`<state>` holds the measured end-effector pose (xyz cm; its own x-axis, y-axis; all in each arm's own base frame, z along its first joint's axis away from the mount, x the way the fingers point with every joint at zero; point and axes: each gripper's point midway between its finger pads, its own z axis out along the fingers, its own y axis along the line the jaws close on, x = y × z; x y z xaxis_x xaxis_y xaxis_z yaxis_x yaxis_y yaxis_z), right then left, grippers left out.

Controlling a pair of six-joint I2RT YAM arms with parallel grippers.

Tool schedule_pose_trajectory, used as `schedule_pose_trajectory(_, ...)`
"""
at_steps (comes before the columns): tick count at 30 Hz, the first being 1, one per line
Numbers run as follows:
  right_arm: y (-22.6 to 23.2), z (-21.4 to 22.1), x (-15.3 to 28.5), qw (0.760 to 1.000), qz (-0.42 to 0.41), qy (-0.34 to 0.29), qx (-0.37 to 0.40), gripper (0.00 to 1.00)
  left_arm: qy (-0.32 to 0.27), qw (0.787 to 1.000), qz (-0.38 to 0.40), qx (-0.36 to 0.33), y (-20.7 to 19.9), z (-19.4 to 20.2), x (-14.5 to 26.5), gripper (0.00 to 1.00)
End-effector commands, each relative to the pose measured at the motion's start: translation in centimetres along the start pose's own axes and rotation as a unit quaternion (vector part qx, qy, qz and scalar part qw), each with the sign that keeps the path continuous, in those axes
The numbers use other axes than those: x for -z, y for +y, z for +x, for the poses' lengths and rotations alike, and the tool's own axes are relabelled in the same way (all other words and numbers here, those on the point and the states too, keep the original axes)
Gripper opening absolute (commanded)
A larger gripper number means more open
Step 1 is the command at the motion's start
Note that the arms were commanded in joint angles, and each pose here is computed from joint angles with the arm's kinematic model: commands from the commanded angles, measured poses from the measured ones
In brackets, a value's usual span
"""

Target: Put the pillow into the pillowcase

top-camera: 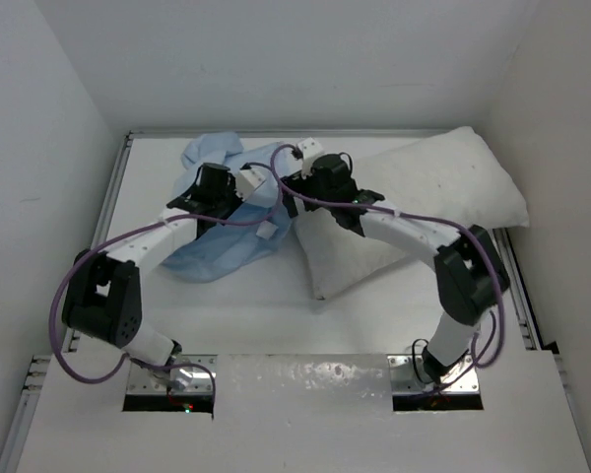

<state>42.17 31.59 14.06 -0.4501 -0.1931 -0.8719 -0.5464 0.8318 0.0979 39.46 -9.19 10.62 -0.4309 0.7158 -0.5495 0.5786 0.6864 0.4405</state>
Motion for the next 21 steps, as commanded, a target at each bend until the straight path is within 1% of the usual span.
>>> schedule_pose_trajectory(1,-5.0,-4.5,6.8,0.984,0.116,-0.067,0.119,0.99,-0.070,0.993,-0.088,0.039,4.6,-3.9,3.9,0.00)
schedule_pose_trajectory(2,-5.4,-3.6,7.5,0.980,0.121,-0.061,0.148,0.99,-0.065,0.992,-0.100,0.044,5.0,-3.9,4.3,0.00)
schedule_pose_trajectory(3,-5.6,-3.9,8.5,0.972,0.120,-0.058,0.191,0.99,-0.069,0.990,-0.109,0.058,5.6,-4.5,4.6,0.00)
schedule_pose_trajectory(4,-5.5,-3.3,8.3,0.970,0.112,-0.040,0.213,0.99,-0.065,0.989,-0.118,0.064,6.1,-4.5,4.6,0.00)
schedule_pose_trajectory(5,-5.8,-2.4,8.4,0.967,0.107,-0.002,0.231,0.99,-0.055,0.987,-0.134,0.072,6.9,-4.7,4.5,0.00)
schedule_pose_trajectory(6,-6.0,-1.6,8.1,0.960,0.103,0.025,0.259,0.99,-0.050,0.985,-0.144,0.082,7.2,-4.6,4.3,0.00)
schedule_pose_trajectory(7,-6.6,0.0,7.2,0.951,0.099,0.071,0.284,0.99,-0.033,0.982,-0.162,0.092,8.0,-4.4,3.8,0.00)
schedule_pose_trajectory(8,-6.8,0.8,6.6,0.949,0.098,0.090,0.285,0.99,-0.023,0.981,-0.171,0.092,8.4,-4.3,3.5,0.00)
schedule_pose_trajectory(9,-7.1,1.8,6.0,0.941,0.093,0.114,0.303,0.99,-0.012,0.979,-0.177,0.098,8.5,-4.1,3.1,0.00)
schedule_pose_trajectory(10,-7.4,3.9,4.6,0.935,0.086,0.149,0.312,0.99,0.000,0.977,-0.186,0.101,8.9,-3.9,2.9,0.00)
schedule_pose_trajectory(11,-7.9,4.2,4.2,0.929,0.095,0.168,0.316,0.99,0.007,0.977,-0.187,0.101,8.9,-3.8,2.4,0.00)
schedule_pose_trajectory(13,-9.0,6.7,2.8,0.920,0.109,0.212,0.310,0.98,0.002,0.976,-0.193,0.101,9.1,-3.9,2.2,0.00)
schedule_pose_trajectory(14,-9.5,7.0,2.9,0.916,0.124,0.223,0.309,0.82,-0.003,0.975,-0.197,0.101,9.1,-4.0,2.1,0.00)
schedule_pose_trajectory(16,-10.1,7.6,3.0,0.920,0.135,0.228,0.290,0.52,-0.006,0.976,-0.195,0.098,9.2,-4.3,2.1,0.00)
schedule_pose_trajectory(17,-9.9,7.5,3.5,0.923,0.129,0.223,0.285,0.08,-0.005,0.977,-0.192,0.097,9.1,-4.3,2.0,0.00)
schedule_pose_trajectory(18,-9.9,7.4,4.0,0.926,0.134,0.217,0.277,0.00,-0.008,0.977,-0.190,0.097,9.1,-4.5,2.1,0.00)
schedule_pose_trajectory(19,-9.7,5.8,5.2,0.932,0.139,0.194,0.272,0.00,-0.008,0.977,-0.191,0.097,9.2,-4.6,2.1,0.00)
schedule_pose_trajectory(20,-9.3,6.3,5.9,0.937,0.131,0.191,0.263,0.00,-0.010,0.977,-0.191,0.098,9.3,-4.7,2.1,0.00)
schedule_pose_trajectory(21,-9.0,5.7,6.8,0.942,0.130,0.177,0.255,0.00,-0.012,0.976,-0.192,0.098,9.3,-4.8,2.1,0.00)
